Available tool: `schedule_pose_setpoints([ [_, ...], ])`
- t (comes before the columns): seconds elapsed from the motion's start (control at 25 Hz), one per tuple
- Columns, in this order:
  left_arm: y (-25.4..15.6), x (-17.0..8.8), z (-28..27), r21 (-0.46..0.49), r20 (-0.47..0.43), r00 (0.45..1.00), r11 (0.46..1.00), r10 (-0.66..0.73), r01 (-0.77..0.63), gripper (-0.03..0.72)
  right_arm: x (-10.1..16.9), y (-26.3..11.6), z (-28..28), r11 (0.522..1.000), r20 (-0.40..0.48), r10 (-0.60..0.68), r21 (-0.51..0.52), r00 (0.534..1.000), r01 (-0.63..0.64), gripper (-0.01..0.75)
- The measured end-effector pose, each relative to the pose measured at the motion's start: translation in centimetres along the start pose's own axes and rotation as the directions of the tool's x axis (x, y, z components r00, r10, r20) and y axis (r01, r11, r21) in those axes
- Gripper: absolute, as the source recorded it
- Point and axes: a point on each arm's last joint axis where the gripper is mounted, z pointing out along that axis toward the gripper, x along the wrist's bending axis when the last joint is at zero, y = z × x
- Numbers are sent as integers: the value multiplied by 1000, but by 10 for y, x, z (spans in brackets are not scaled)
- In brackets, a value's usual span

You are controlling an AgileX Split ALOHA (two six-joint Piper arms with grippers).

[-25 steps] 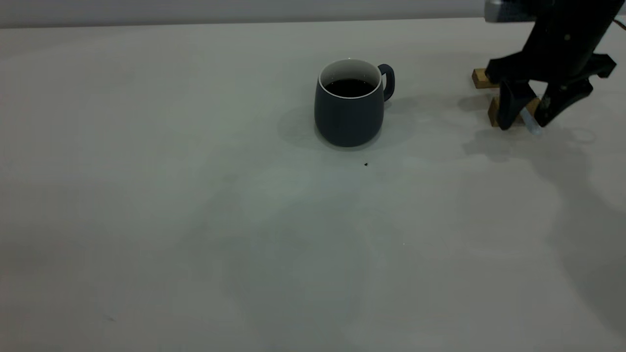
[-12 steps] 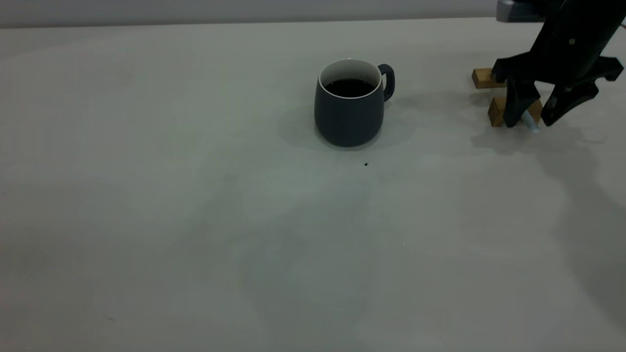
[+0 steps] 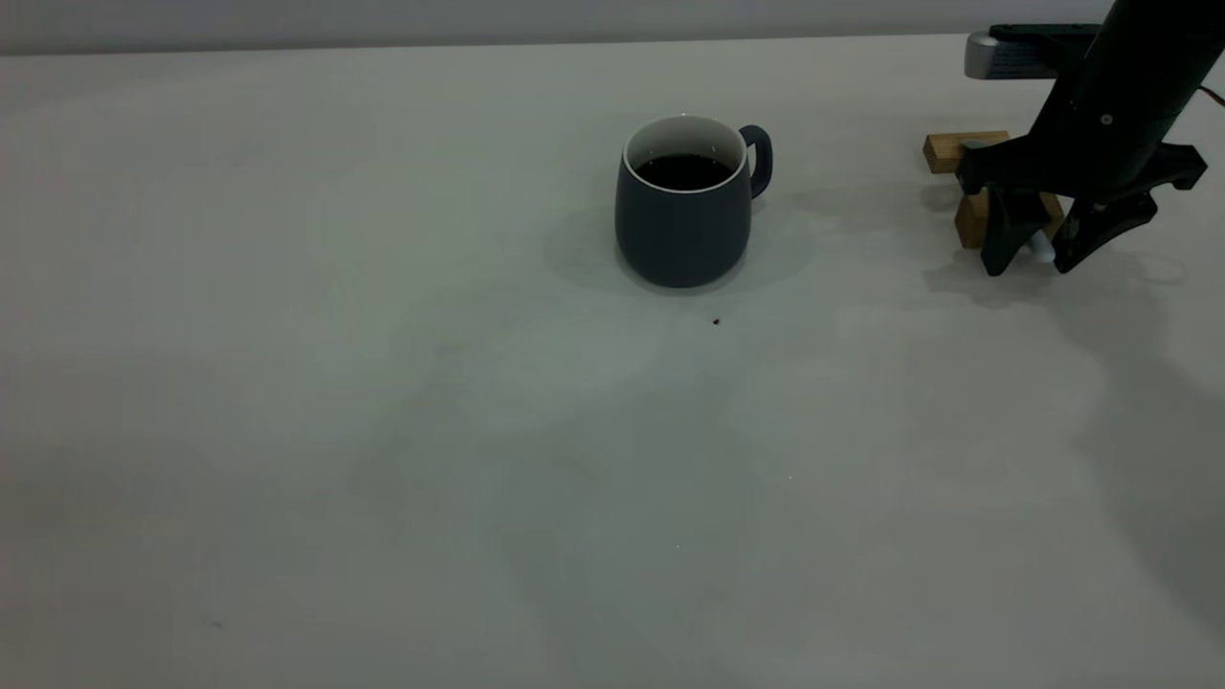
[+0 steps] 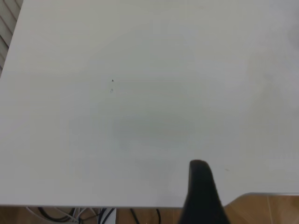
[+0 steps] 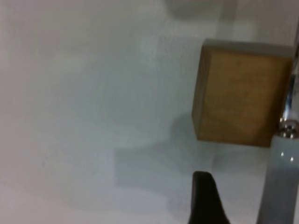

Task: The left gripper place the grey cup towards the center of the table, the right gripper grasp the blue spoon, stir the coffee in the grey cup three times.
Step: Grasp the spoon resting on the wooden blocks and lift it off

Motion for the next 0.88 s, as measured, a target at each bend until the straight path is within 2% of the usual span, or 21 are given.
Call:
schedule_pose_setpoints([
  [0.16, 0, 0, 0, 0, 0, 1000, 1000, 0, 0, 585, 0, 0, 0, 1000, 0, 1, -1, 1000, -1, 487],
  [0.28, 0, 0, 0, 0, 0, 1000, 1000, 0, 0, 585, 0, 0, 0, 1000, 0, 1, -4, 1000, -1, 431],
  [0.36, 0, 0, 0, 0, 0, 1000, 1000, 0, 0, 585, 0, 0, 0, 1000, 0, 1, -3, 1000, -1, 360],
  [0.52, 0, 0, 0, 0, 0, 1000, 1000, 0, 0, 585, 0, -2, 0, 1000, -4, 0, 19, 1000, 0, 130],
  [0.72, 0, 0, 0, 0, 0, 1000, 1000, 0, 0, 585, 2, 4, -18, 1000, -4, -9, 8, 1000, 9, 123],
  [0.88, 0, 0, 0, 0, 0, 1000, 1000, 0, 0, 585, 5, 11, -58, 1000, -9, -24, -5, 1000, 24, 123],
])
